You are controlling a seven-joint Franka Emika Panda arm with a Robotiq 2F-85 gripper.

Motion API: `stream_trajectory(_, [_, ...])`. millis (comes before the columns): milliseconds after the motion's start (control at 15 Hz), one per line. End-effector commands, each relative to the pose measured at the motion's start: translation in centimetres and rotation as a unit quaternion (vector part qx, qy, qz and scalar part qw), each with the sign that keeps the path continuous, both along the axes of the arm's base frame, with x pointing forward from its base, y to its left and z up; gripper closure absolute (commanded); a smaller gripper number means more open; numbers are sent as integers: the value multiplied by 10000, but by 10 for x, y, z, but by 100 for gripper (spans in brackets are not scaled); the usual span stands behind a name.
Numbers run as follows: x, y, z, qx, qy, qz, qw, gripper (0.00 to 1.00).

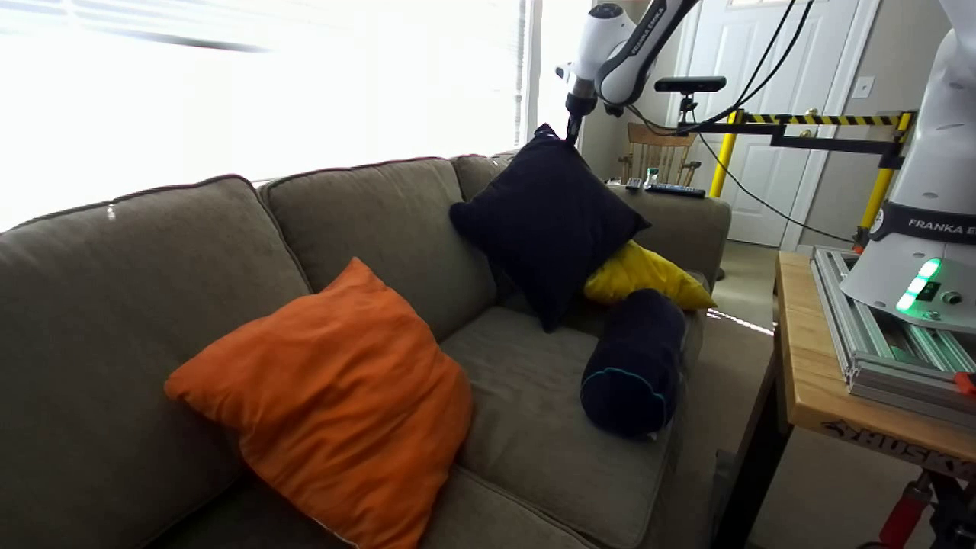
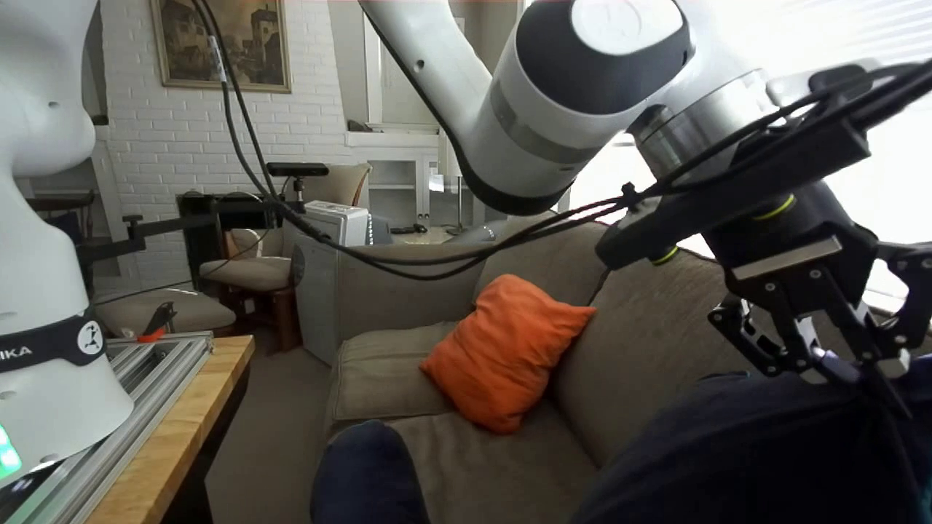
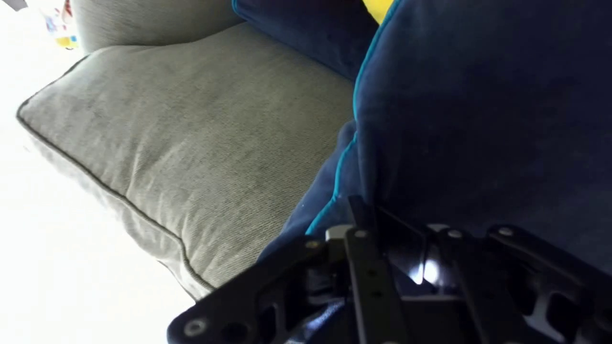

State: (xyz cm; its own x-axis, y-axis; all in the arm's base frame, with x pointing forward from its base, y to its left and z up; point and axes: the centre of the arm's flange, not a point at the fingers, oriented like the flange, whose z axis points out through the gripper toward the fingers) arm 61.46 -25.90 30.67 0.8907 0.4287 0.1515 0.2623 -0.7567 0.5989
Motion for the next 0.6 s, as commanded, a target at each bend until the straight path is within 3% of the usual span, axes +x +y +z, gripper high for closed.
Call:
stream_trajectory(0, [-12,-13,49,-379,-382,-309,9981,98])
stream_trajectory(533, [-28,-53,101,-838,-834,-1063,9873,98])
